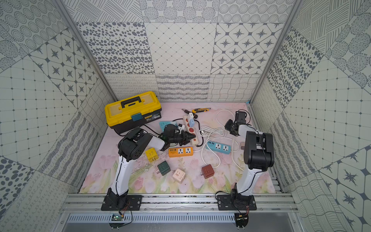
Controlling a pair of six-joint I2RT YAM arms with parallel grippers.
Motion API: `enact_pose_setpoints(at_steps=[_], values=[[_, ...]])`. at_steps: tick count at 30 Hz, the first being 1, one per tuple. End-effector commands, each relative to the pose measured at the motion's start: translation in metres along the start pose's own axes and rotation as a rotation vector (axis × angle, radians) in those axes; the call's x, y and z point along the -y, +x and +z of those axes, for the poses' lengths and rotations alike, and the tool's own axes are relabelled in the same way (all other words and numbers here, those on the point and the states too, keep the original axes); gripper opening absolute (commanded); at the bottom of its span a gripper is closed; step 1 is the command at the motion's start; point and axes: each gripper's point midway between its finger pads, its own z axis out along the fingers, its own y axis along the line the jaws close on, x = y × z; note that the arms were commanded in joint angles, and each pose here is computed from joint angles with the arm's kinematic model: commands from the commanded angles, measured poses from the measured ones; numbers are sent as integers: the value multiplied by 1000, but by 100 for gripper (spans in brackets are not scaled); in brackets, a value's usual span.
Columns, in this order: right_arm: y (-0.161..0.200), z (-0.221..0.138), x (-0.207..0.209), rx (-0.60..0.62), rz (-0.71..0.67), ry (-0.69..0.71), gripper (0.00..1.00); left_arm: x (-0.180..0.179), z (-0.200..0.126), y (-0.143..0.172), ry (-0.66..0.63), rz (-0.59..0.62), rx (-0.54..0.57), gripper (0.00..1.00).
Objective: Pull the plug off the socket
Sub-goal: Place the plug at the corner of the board, then remove the plug from the socket.
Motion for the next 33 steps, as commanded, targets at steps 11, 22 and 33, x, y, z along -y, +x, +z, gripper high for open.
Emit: enact_pose_setpoints(at_steps=[11,22,33], values=[[-31,-31,11,160,2,87,68,-42,-4,15,-156,-134,-23,0],[-3,-76,-110,161,-368,-99,68,-40,-5,15,-153,-112,-26,0],[87,-37,-225,-7,-610,-311,68,-43,-4,17,-137,-132,-28,0]])
